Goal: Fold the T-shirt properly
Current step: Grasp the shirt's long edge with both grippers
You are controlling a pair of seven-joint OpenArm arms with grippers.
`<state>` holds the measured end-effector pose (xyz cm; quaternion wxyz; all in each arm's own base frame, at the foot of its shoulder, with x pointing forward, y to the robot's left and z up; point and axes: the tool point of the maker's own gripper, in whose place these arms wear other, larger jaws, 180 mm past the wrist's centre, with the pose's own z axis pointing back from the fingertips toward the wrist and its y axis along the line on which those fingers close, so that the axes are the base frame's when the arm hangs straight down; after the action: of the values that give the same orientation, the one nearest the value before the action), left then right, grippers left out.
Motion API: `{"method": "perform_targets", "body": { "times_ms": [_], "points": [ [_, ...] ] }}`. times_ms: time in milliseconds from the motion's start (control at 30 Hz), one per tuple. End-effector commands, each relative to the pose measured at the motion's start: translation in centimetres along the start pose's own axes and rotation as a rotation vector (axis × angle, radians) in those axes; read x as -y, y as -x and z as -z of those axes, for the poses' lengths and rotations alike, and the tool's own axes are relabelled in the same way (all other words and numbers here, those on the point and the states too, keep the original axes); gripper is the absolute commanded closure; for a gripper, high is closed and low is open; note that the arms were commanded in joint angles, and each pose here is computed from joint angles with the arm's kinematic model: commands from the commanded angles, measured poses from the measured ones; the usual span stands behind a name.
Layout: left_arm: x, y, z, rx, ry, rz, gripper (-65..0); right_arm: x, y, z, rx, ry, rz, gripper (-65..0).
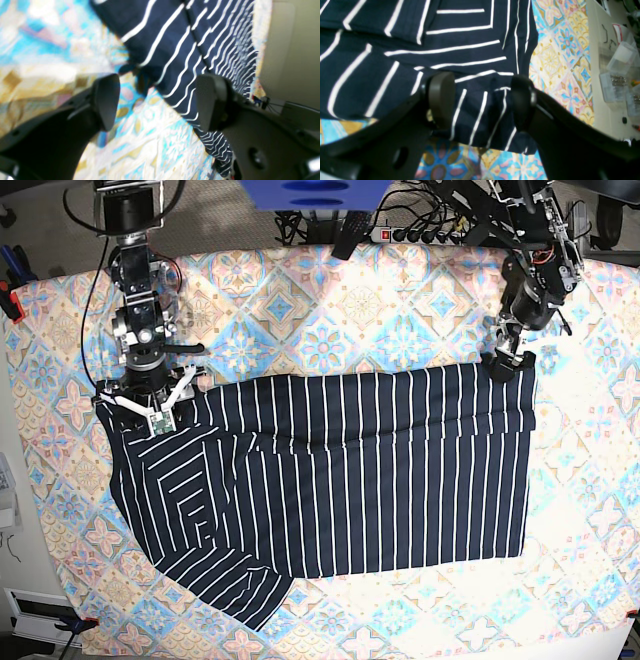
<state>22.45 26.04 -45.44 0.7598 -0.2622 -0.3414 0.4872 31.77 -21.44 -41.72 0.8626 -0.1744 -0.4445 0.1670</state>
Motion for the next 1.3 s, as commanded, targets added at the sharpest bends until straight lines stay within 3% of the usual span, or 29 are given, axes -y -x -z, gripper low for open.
{"method": "perform_targets", "body": {
  "times_ms": [0, 533, 633, 733, 833, 1067, 1167, 1267],
  "points": [
    [0.1, -0.4, 0.1, 0.002, 0.002, 0.001, -47.0, 1.1, -1.6, 0.1, 0.052, 0.027, -0.004, -34.6],
    [0.4, 0.2, 4.2, -0.037, 0.001, -0.102, -46.3, 1.3, 0.5, -0.7, 0.012, 0.033, -0.001, -34.6],
    [0.4, 0.3, 4.2, -0.038, 0.001, -0.101, -36.7, 2.0, 1.5, -1.0, -0.010, 0.051, 0.007, -34.6],
    [0.5, 0.2, 4.3, -0.038, 0.003, -0.099, -15.7, 3.0, 2.1, -1.0, -0.027, 0.074, 0.015, -34.6],
    [0.5, 0.3, 4.3, -0.040, 0.003, -0.099, -2.1, 3.4, 2.9, -1.2, -0.043, 0.082, 0.018, -34.6],
    [0.2, 0.5, 4.1, -0.046, -0.003, -0.103, 0.0, 3.4, 2.9, -1.1, -0.045, 0.078, 0.029, -34.6],
    [0.1, 0.4, 4.0, -0.044, -0.002, -0.106, 0.0, 3.6, 3.6, -1.2, -0.080, 0.065, 0.153, -34.6],
    [0.1, 0.4, 4.0, -0.045, -0.003, -0.105, 0.0, 4.3, 4.9, -1.5, -0.122, -0.014, 0.446, -34.6]
  ]
}}
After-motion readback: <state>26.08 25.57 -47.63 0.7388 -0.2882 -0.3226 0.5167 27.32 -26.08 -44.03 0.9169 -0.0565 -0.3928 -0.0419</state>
